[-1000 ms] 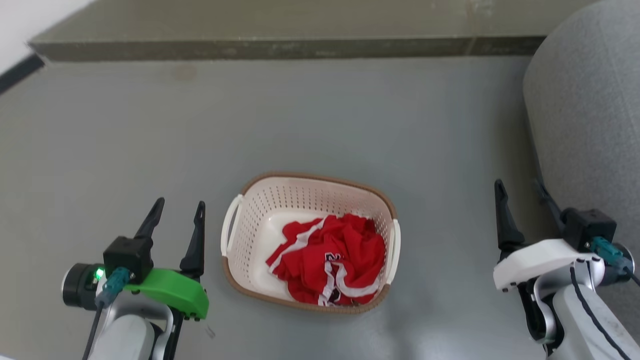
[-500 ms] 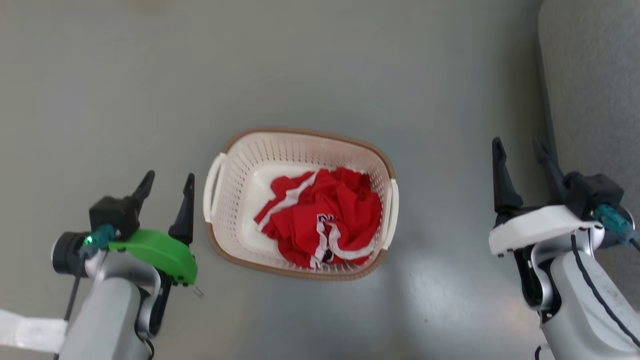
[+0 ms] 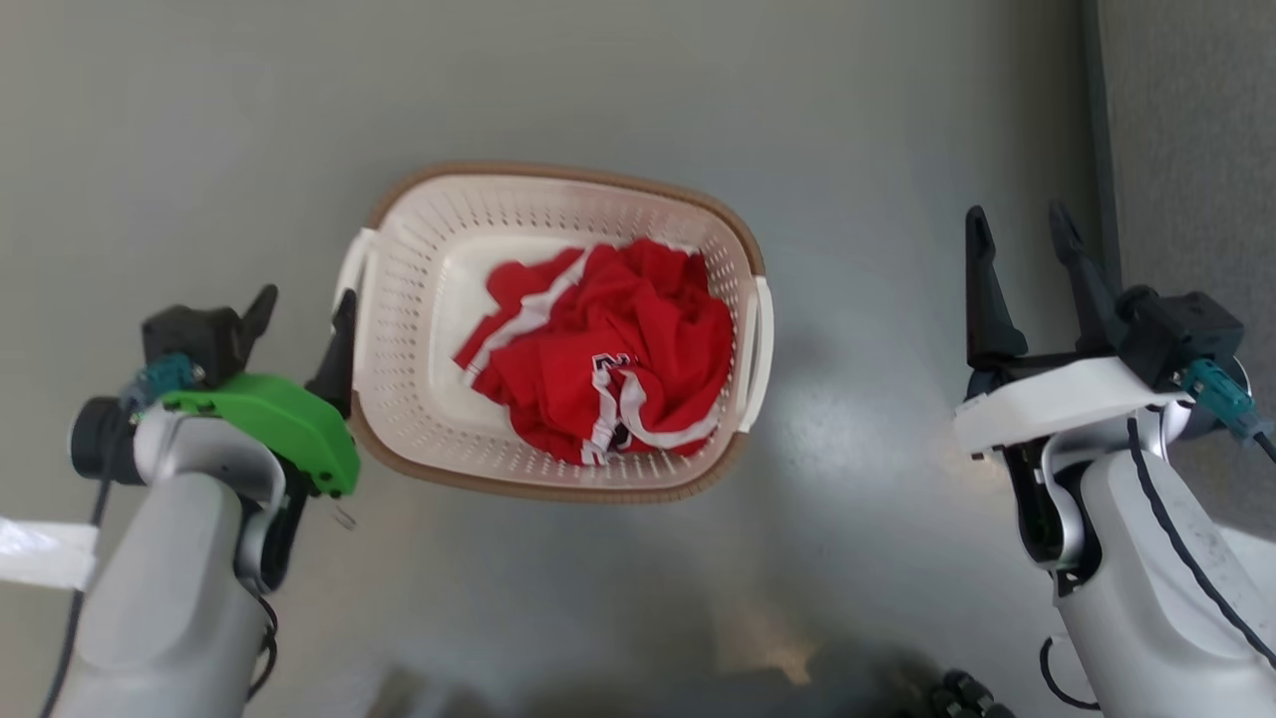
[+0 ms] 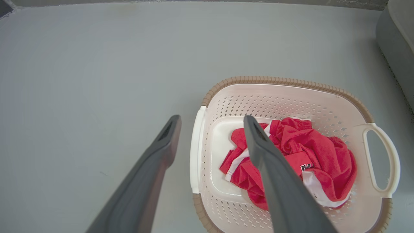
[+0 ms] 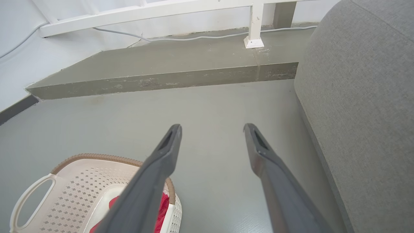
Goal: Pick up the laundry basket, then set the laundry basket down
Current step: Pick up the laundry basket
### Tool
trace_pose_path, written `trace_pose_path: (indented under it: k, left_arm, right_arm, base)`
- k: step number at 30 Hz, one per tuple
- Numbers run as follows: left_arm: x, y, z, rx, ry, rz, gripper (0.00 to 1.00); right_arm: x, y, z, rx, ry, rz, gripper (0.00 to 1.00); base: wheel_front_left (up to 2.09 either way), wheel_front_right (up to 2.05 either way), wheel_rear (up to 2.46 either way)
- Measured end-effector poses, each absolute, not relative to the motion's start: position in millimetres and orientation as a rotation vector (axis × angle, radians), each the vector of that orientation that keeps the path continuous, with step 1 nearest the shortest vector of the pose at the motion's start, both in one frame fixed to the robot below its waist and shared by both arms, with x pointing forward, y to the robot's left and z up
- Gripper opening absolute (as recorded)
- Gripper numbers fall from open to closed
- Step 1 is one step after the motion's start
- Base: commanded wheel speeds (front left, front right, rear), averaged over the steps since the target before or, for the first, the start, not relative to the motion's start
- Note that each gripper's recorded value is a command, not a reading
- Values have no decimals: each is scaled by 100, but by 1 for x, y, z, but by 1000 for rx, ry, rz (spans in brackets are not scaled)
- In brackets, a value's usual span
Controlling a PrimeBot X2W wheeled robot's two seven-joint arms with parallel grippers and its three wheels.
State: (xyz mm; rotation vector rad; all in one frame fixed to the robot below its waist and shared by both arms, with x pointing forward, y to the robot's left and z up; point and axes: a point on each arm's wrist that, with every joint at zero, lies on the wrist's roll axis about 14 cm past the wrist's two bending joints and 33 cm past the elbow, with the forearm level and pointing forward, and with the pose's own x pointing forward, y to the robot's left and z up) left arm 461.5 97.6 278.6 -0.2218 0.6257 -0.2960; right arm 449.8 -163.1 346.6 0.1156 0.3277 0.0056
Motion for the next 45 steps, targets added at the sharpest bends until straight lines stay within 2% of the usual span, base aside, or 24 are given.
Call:
trace_pose_path:
  k: [14, 31, 32, 33, 34, 36, 45]
  left_arm:
    - [465, 98, 200, -237, 809, -285, 100]
    - [440, 91, 155, -249, 1009, -295, 100]
    - [441, 91, 155, -259, 1012, -289, 81]
    - [442, 90, 154, -267, 1012, -288, 56]
    - [443, 89, 154, -272, 1012, -288, 42]
    - [445, 89, 153, -273, 1013, -287, 0]
    - [445, 90, 150, -280, 1028, -276, 0]
  right_arm:
    - [448, -175, 300, 111, 424, -43, 100]
    - [447, -182, 285, 100, 455, -56, 100]
    - [447, -182, 285, 100, 454, -57, 100]
    - [446, -183, 284, 99, 456, -58, 100]
    - [446, -183, 283, 99, 458, -59, 100]
    - [445, -183, 282, 98, 461, -60, 100]
    - [450, -182, 281, 100, 455, -56, 100]
  base:
    - [0, 0, 0]
    - [0, 0, 0]
    - [0, 0, 0]
    - [0, 0, 0]
    - [0, 0, 0]
    - [0, 0, 0]
    - [0, 0, 0]
